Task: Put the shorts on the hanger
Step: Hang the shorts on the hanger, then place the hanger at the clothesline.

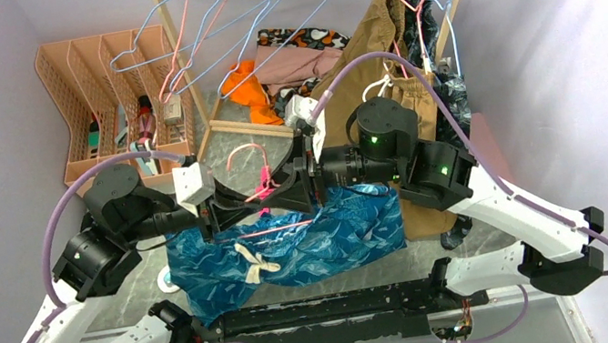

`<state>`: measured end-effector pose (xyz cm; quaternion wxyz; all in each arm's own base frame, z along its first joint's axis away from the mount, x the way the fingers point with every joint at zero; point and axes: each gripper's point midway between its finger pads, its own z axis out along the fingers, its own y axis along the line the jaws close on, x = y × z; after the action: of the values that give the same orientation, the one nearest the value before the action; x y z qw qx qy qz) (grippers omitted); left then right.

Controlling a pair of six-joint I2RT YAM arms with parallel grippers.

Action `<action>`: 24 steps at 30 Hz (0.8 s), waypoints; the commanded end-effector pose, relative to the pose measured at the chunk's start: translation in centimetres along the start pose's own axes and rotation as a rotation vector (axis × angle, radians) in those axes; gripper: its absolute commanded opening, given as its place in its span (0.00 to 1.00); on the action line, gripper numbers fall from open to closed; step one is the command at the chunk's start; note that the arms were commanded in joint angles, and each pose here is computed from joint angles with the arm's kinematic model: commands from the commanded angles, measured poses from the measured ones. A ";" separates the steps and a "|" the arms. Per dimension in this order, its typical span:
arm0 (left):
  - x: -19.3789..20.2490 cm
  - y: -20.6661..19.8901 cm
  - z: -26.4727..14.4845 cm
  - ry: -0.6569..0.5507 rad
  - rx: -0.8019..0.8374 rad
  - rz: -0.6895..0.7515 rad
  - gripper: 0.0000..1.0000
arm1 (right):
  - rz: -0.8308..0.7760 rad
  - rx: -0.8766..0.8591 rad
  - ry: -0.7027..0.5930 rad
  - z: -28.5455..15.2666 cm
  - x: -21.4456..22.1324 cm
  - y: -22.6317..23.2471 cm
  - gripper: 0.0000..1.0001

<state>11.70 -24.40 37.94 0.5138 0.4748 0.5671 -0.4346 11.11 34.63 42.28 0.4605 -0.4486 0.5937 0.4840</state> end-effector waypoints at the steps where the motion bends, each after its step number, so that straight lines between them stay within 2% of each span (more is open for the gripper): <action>1: -3.1 -0.5 -0.4 -0.093 0.020 0.072 0.07 | 0.020 -0.073 -0.044 0.5 -0.7 1.2 0.42; 4: -3.1 -0.6 -0.4 -0.098 0.024 0.074 0.07 | 0.035 -0.080 -0.048 0.8 -0.6 1.3 0.42; 5: -3.1 -0.6 -0.4 -0.098 0.024 0.074 0.07 | 0.039 -0.080 -0.050 0.9 -0.6 1.2 0.39; 11: -3.3 -0.7 -0.5 -0.106 0.026 0.076 0.07 | 0.046 -0.090 -0.064 1.1 -0.7 1.3 0.03; 12: -3.3 -0.7 -0.5 -0.107 0.022 0.074 0.07 | 0.043 -0.086 -0.073 1.0 -0.9 1.3 0.00; 14: -3.5 -0.4 -0.6 -0.110 0.000 0.063 0.10 | 0.036 -0.080 -0.083 0.8 -1.2 1.3 0.00; 15: -3.6 -0.3 -0.7 -0.109 -0.014 0.057 0.22 | 0.032 -0.075 -0.086 0.7 -1.2 1.2 0.00; 16: -3.8 -0.1 -0.9 -0.109 -0.033 0.053 0.43 | 0.027 -0.071 -0.090 0.5 -1.3 1.3 0.00; 18: -4.2 0.1 -1.5 -0.113 -0.072 0.049 0.62 | 0.010 -0.053 -0.098 -0.1 -1.6 1.2 0.00; 22: -6.4 -0.1 -3.9 -0.176 -0.157 0.086 0.81 | -0.023 0.019 -0.124 -1.7 -2.2 0.5 0.00; 24: -7.9 -0.5 -5.4 -0.230 -0.197 0.105 0.82 | -0.032 0.057 -0.135 -2.5 -2.4 0.1 0.00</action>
<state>11.46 -22.77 41.45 0.5682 0.4417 0.5525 -0.4204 10.80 34.76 42.24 0.4633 -0.4325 0.5860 0.5049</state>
